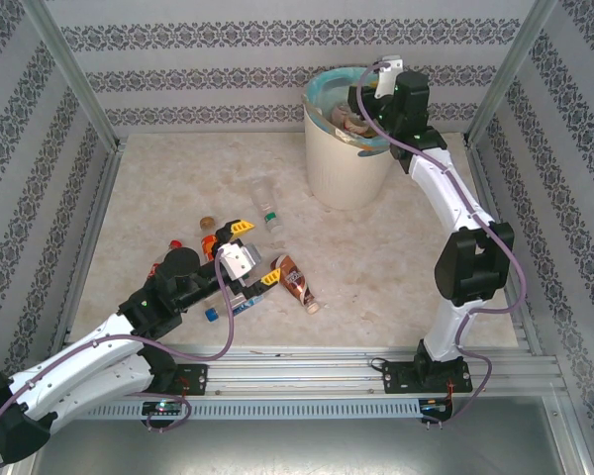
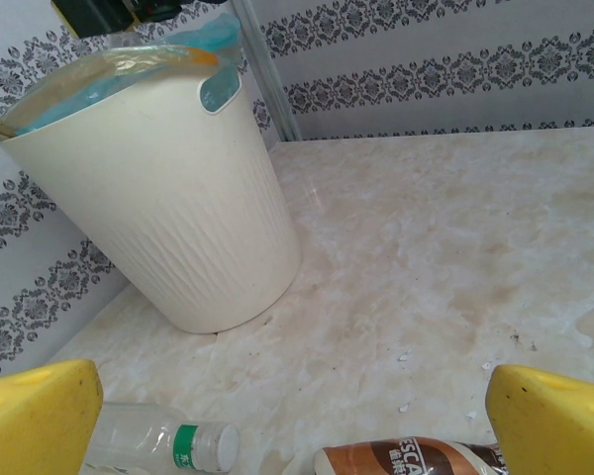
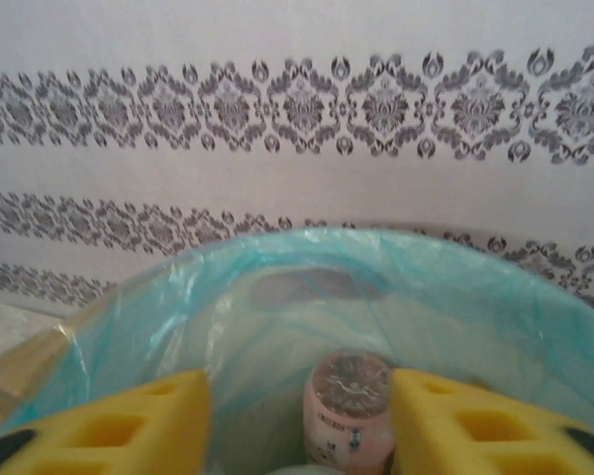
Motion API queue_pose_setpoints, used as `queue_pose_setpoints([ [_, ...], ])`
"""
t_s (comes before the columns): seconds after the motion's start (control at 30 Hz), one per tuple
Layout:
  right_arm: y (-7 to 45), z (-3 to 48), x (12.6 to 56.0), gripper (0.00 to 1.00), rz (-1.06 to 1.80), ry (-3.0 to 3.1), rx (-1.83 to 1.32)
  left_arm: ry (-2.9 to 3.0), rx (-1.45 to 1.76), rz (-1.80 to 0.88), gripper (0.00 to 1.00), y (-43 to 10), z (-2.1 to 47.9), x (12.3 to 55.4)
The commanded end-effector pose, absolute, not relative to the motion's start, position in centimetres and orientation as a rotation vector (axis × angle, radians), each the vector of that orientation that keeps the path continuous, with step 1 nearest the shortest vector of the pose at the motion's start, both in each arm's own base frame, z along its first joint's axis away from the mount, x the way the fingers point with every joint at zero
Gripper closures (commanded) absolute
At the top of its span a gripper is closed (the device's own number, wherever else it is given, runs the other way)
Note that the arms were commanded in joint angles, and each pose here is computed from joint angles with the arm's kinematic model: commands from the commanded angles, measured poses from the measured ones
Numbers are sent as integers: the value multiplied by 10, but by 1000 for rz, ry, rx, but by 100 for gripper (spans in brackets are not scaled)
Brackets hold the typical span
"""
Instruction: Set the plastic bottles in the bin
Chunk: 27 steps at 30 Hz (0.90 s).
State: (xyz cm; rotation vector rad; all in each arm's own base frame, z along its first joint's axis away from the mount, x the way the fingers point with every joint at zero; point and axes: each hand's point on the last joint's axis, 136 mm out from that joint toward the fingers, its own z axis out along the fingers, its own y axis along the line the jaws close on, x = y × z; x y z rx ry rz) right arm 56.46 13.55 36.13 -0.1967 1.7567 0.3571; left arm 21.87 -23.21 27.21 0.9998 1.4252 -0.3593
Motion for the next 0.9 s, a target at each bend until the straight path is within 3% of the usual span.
queue_pose_setpoints([
  [0.0,130,372,549,27,320,1770,-174,1389,987,-382,0,-236,279,215],
  [0.07,119,384,548,19,253,1755,-145,1390,992,-383,0,-237,278,215],
  [0.27,99,422,543,17,123,1718,-112,1391,992,-383,0,-237,278,215],
  [0.47,80,428,549,15,-11,1761,-81,1389,990,-382,0,-236,279,214],
  [0.73,117,407,540,37,177,1866,-157,1400,976,-370,0,-234,280,216],
  [0.87,141,418,519,42,241,1869,-197,1495,842,-269,0,-213,292,234],
])
